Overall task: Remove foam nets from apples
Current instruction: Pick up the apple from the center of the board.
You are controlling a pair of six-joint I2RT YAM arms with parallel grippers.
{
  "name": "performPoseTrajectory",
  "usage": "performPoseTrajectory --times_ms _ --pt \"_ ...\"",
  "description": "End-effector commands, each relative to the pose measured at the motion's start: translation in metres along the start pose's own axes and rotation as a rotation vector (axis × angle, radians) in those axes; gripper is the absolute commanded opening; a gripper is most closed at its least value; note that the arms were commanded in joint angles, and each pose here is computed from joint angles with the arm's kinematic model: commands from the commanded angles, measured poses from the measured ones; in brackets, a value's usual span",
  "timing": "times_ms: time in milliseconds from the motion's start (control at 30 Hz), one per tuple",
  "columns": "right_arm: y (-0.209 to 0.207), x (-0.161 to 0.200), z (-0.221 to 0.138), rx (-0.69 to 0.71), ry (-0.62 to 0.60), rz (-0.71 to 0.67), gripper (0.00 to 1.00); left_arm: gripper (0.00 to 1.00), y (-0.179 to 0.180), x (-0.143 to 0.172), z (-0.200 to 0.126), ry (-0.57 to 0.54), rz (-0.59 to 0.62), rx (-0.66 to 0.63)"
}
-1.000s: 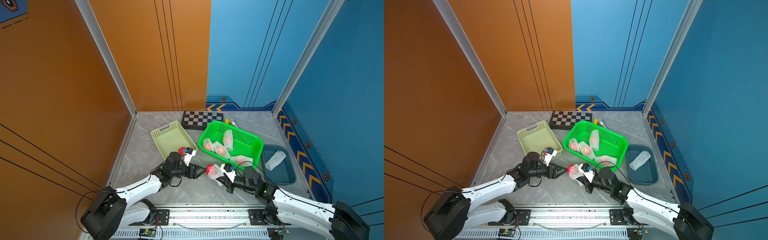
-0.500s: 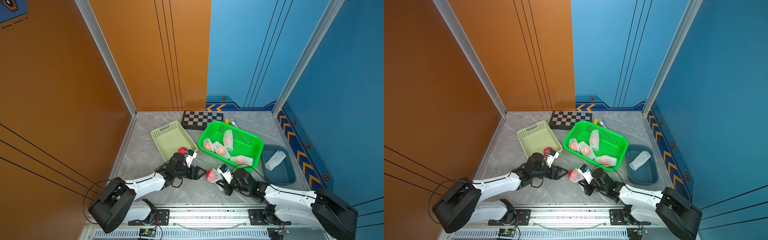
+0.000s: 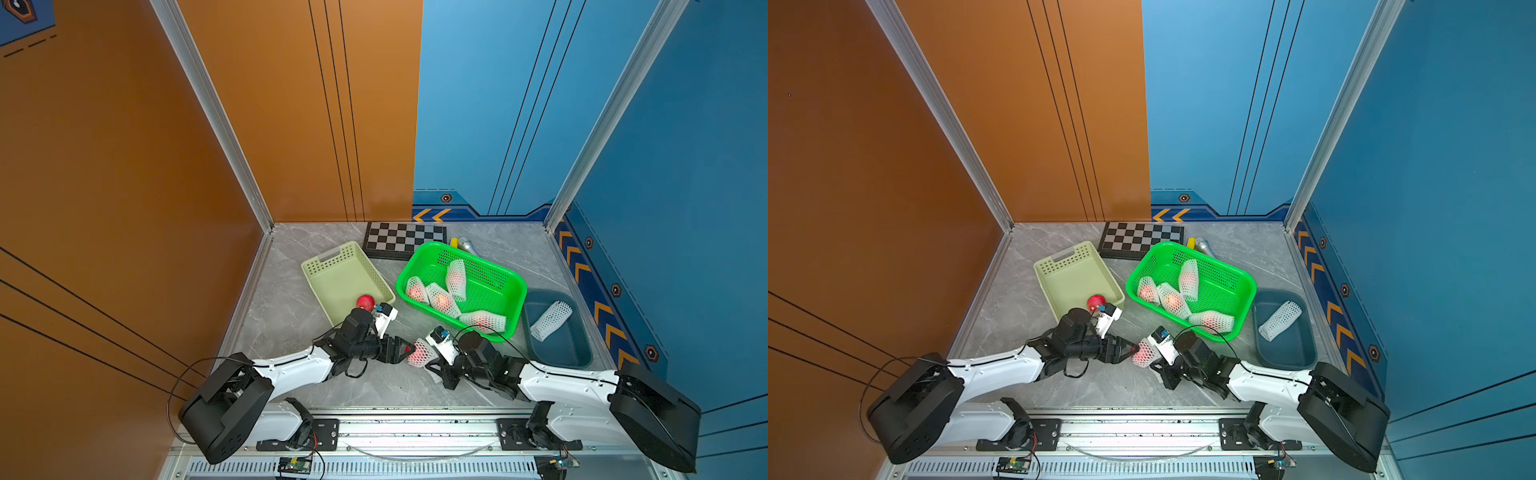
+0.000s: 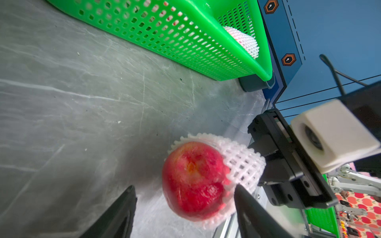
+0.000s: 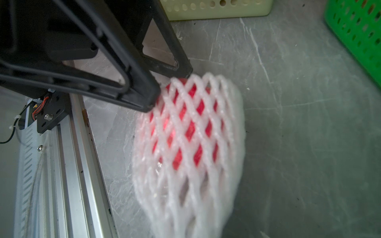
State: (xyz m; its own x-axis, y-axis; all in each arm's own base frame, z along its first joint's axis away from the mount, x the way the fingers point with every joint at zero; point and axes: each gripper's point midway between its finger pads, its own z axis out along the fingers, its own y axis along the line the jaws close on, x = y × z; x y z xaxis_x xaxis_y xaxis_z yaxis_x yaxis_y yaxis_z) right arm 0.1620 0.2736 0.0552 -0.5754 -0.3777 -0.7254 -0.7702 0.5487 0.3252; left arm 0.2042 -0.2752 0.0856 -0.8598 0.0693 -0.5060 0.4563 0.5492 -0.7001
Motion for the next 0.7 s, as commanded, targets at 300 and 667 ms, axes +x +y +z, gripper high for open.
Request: performPoseTrajectory --times_ms 300,667 --pt "0.018 -0.026 -0.005 -0.095 -0.125 -0.07 0.0 0.74 -0.02 0.002 0.001 0.03 0.048 0.086" --pt "0.013 -0.026 -0.023 -0.072 -0.177 -0.101 0.0 0.8 -0.02 -0.023 -0.025 -0.102 0.038 0.079"
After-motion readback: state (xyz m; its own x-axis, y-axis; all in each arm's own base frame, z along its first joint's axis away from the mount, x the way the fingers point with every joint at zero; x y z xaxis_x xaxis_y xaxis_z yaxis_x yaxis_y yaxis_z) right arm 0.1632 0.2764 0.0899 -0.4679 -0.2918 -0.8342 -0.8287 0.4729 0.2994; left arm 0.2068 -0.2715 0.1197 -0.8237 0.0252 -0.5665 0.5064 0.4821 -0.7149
